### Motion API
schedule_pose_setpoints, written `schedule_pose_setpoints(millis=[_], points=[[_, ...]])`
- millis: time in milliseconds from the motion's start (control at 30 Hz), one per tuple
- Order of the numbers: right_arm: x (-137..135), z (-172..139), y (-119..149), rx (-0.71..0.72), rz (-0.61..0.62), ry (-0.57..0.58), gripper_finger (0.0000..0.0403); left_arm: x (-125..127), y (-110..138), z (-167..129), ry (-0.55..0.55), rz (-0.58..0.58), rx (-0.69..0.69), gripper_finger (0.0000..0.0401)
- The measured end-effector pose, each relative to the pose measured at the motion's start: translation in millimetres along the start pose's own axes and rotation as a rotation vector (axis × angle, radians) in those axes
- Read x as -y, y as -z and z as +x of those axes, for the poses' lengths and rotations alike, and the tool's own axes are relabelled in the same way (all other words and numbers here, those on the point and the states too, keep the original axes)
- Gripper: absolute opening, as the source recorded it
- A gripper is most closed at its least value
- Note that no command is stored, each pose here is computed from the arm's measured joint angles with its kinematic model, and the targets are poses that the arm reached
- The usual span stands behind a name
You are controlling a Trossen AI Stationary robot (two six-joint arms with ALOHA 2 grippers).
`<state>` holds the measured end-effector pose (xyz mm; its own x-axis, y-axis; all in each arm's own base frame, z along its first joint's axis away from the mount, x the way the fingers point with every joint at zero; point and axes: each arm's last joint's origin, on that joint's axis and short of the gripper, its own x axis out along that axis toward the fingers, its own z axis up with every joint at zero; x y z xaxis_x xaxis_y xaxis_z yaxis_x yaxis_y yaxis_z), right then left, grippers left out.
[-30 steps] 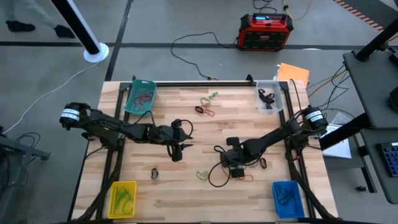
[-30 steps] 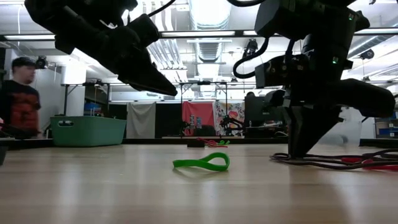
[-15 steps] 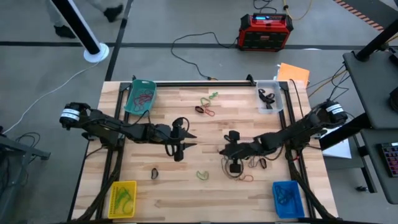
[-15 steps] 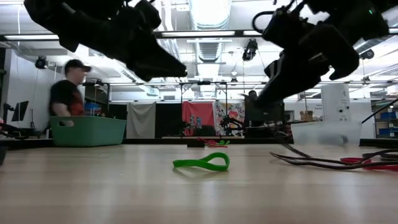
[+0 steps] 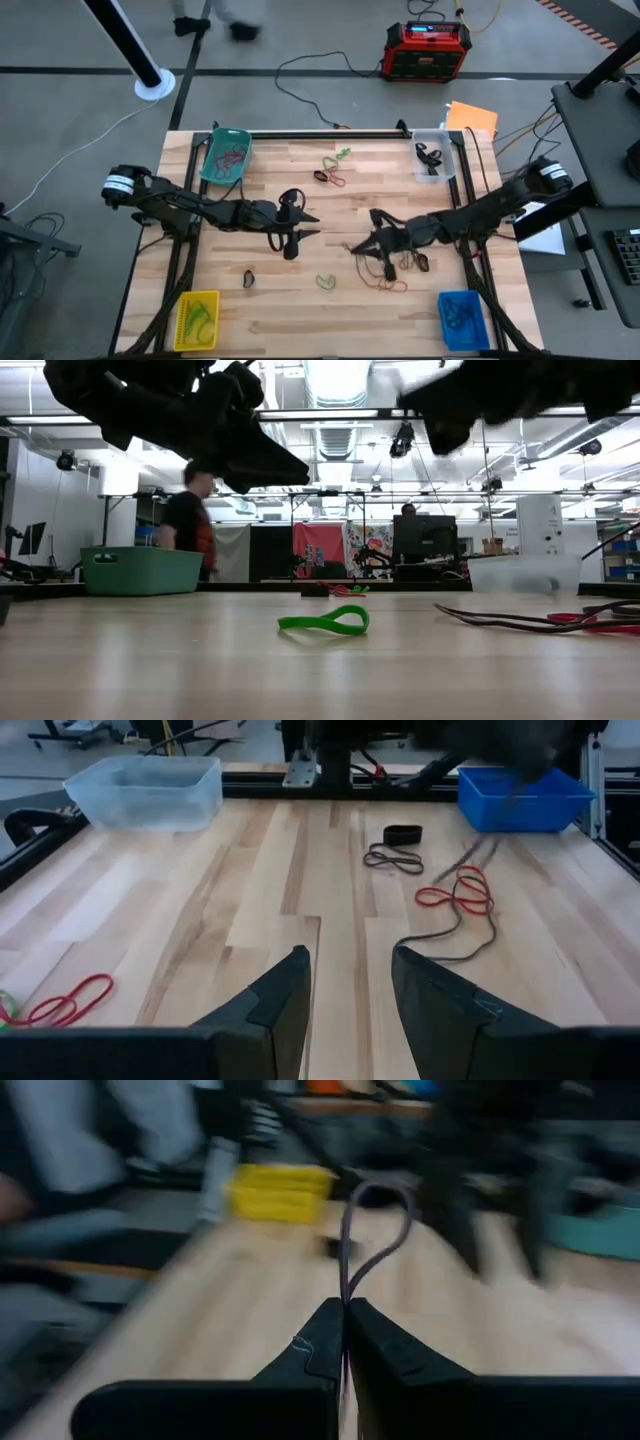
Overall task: Sort rubber bands into baskets
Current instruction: Put the violet rubber band into the blue bin
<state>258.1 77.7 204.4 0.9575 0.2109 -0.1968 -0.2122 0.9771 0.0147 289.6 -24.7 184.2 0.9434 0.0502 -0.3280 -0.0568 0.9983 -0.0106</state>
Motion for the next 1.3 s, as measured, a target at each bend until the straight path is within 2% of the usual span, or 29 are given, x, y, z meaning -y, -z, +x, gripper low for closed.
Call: schedule_pose_setpoints(millis=[133,233,433,600,833,967,1133,1300], points=[[-7,-7,-22,-0.020,0.133,-0.211,0.0009,0,1,0,-0.001,0.001,-0.005,0.0128],[-13,-12,-30,-0.176,0.333,-0.327,0.0009,0,1,0,-0.003,0.001,-0.009,0.0128],[-44,-24,-52,-0.534,0.641,-0.347,0.0009,0,1,0,-0.004,0.006,-0.010,0.0128],[-74,-40,-76,-0.775,0.841,-0.260,0.0009,0,1,0,-0.005,0.035,-0.010,0.0128],[-106,-73,-100,-0.990,0.989,0.051,0.0009,0,-4,1,-0.004,0.054,0.004,0.0128],[-122,-89,-91,-1.117,1.037,0.191,0.0009,1,-12,3,-0.004,0.077,0.027,0.0128],[-143,-99,-72,-1.235,1.085,0.267,0.0009,1,-20,4,-0.004,0.102,0.050,0.0128],[-156,-104,-47,-1.400,1.157,0.394,0.0009,2,-23,5,-0.004,0.101,0.059,0.0128]])
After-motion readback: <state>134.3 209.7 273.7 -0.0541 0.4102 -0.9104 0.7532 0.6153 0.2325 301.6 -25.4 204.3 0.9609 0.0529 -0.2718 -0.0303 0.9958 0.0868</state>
